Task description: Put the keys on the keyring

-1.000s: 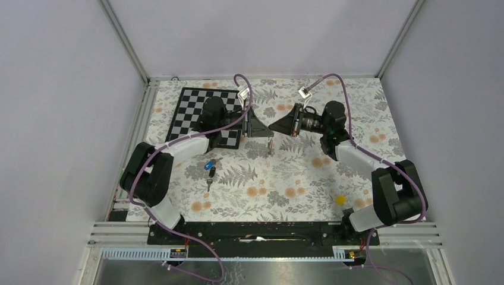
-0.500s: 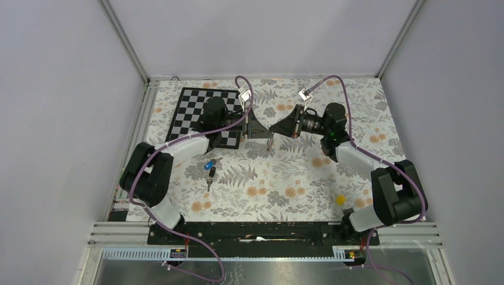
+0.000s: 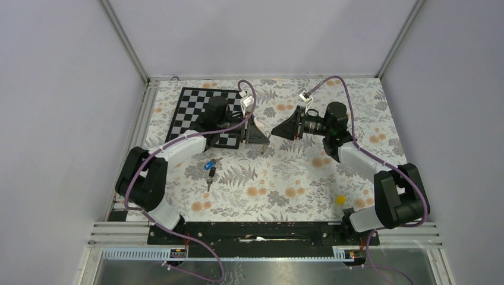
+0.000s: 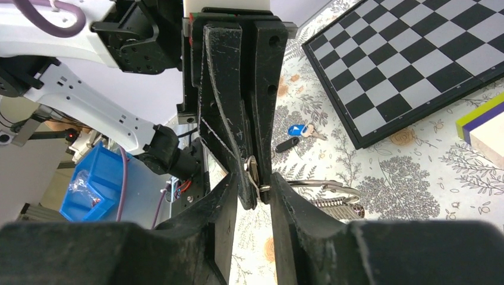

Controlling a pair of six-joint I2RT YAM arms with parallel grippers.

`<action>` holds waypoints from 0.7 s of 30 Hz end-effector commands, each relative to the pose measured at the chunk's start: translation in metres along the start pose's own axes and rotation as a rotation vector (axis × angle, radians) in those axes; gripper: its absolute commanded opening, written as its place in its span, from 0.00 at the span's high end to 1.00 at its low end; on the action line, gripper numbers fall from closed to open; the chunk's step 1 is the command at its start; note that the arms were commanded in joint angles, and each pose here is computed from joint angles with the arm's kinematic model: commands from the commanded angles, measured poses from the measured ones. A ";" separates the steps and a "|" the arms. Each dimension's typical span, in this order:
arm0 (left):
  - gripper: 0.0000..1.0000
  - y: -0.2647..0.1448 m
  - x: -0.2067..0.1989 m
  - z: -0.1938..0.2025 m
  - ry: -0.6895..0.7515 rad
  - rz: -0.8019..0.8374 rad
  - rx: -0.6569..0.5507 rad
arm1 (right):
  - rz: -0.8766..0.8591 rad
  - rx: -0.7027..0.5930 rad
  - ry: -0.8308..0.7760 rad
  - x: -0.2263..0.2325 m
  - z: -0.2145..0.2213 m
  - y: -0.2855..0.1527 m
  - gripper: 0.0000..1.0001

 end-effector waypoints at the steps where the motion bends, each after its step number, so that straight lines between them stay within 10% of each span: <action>1: 1.00 -0.003 -0.024 -0.021 0.137 0.028 -0.031 | -0.027 0.006 -0.118 0.012 -0.015 -0.002 0.65; 21: 1.00 0.007 -0.016 -0.017 0.114 -0.009 0.000 | -0.037 0.115 -0.145 0.017 0.000 0.006 0.62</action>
Point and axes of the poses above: each gripper's point midway between its finger pads, its own y axis out along the fingers, its own x axis along the line the jaws close on, z = x × y, the point moved 2 cm from there along -y, back along the fingers
